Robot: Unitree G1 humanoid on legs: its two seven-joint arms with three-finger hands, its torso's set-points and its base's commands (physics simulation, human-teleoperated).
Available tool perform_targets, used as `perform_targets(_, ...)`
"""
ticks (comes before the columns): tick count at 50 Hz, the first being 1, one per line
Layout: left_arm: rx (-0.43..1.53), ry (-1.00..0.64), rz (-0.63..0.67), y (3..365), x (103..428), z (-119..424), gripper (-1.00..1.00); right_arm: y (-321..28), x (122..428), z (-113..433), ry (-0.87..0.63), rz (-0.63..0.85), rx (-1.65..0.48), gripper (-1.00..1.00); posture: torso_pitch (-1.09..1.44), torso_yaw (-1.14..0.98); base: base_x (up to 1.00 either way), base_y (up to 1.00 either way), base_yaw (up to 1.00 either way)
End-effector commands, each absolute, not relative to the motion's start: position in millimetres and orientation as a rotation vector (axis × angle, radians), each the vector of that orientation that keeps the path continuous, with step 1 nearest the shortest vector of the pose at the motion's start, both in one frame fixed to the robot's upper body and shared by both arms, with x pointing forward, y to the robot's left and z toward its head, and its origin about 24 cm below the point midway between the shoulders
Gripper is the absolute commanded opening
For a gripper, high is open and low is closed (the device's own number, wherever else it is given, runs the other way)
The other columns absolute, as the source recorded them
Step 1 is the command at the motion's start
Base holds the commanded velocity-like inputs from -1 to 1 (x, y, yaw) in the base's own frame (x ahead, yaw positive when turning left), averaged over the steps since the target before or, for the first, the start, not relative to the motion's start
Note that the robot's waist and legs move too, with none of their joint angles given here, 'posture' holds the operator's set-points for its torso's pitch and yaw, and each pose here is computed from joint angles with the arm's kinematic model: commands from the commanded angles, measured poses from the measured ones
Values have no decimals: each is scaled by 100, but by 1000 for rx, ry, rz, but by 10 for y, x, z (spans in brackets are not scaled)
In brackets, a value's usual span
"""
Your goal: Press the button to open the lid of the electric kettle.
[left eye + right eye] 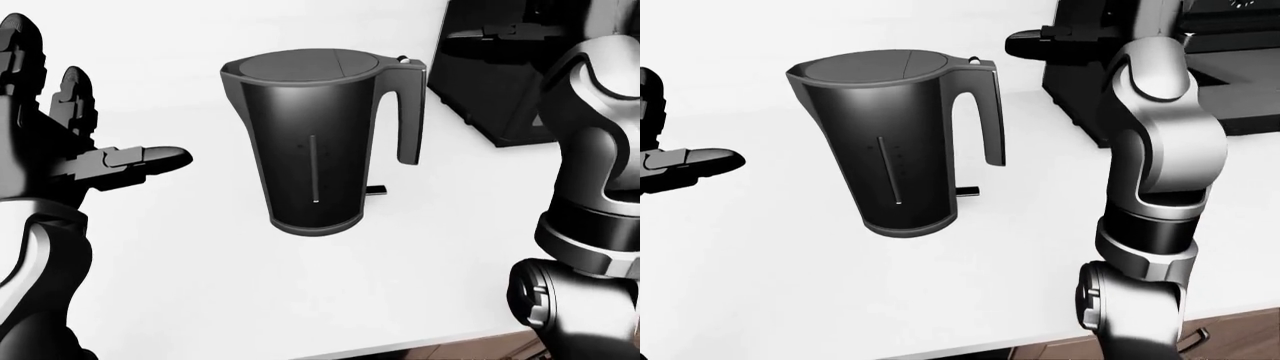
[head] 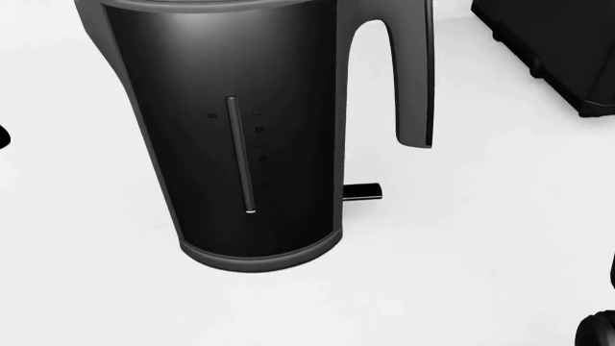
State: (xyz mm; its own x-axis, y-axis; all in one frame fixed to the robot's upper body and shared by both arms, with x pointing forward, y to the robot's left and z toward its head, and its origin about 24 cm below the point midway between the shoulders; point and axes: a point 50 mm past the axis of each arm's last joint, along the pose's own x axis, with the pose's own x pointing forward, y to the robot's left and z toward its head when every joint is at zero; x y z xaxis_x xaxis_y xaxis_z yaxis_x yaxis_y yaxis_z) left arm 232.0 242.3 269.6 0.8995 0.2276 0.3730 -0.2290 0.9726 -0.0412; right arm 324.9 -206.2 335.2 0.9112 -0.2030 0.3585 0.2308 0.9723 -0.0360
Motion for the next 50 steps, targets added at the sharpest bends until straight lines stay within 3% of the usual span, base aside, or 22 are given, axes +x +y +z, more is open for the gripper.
perform_targets(1, 14, -456, 239, 2418, 2270, 2806, 100, -2024, 3176, 3558, -458, -216, -81, 100, -15, 0, 0, 0, 0)
perform_targets(20, 12, -461, 240, 2428, 2252, 2825, 100, -1816, 3180, 3694, -479, -154, -83, 100, -15, 0, 0, 0, 0)
perform_targets(50, 10, -460, 239, 2428, 2255, 2817, 100, -1752, 3504, 3572, -407, -123, -53, 100, -15, 0, 0, 0, 0)
